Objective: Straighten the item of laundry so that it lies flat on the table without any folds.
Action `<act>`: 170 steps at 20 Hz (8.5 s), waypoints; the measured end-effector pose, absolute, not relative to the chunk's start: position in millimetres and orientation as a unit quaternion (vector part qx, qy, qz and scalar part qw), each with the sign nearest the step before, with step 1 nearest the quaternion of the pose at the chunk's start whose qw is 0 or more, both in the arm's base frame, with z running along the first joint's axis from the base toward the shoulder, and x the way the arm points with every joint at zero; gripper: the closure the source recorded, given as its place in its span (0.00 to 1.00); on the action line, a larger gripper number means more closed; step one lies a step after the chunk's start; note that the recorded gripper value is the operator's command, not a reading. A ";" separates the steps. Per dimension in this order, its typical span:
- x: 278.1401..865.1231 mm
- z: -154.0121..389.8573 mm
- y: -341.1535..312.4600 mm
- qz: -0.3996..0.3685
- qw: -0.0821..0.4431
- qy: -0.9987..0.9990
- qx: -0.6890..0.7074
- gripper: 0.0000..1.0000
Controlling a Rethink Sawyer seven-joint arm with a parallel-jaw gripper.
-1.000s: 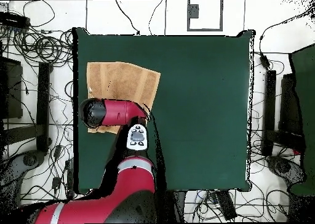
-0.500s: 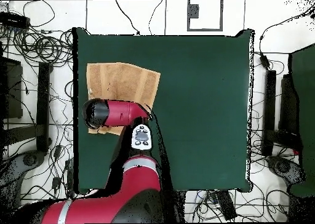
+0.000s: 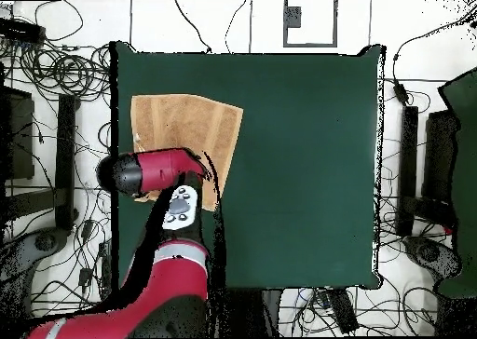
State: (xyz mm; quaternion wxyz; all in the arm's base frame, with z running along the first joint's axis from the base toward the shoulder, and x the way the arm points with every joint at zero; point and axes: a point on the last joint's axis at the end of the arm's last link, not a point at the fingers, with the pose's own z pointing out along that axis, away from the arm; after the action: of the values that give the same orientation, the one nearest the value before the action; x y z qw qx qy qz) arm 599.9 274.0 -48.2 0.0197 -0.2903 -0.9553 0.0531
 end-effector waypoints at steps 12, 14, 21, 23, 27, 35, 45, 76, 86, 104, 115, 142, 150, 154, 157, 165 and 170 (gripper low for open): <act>609.2 -49.1 278.0 0.075 0.020 -0.958 -0.277 0.00; 612.0 -49.3 275.1 0.069 0.030 -0.956 -0.284 0.00; 622.6 -51.1 262.7 0.039 0.081 -0.945 -0.315 0.00; 625.2 -51.7 259.0 0.031 0.097 -0.941 -0.323 0.00; 628.4 -52.0 259.1 0.033 0.114 -0.938 -0.324 0.00; 640.0 -53.2 262.4 0.059 0.157 -0.932 -0.322 0.00; 649.2 -57.4 255.5 0.052 0.213 -0.910 -0.353 0.00; 582.0 -77.1 233.8 -0.147 0.404 -0.653 -0.624 0.00; 511.0 -59.0 246.1 -0.146 0.441 -0.630 -0.622 0.00; 464.8 -62.0 302.2 0.080 0.286 -0.896 -0.331 0.00; 460.9 -55.3 355.9 0.255 0.144 -0.945 -0.147 0.00; 469.8 -60.2 360.6 0.334 0.075 -0.929 -0.142 0.00; 471.3 -60.1 358.3 0.332 0.064 -0.929 -0.153 0.00; 471.5 -60.7 358.8 0.337 0.058 -0.927 -0.156 0.00; 469.6 -61.7 361.4 0.347 0.047 -0.924 -0.154 0.00; 455.2 -67.0 372.2 0.387 -0.028 -0.914 -0.122 0.00; 446.6 -71.7 376.0 0.408 -0.084 -0.903 -0.101 0.00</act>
State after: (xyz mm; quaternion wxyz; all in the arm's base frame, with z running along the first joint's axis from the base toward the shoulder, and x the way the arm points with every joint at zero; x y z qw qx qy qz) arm 446.6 376.0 -71.7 -0.0839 -0.1007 -0.9034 0.4083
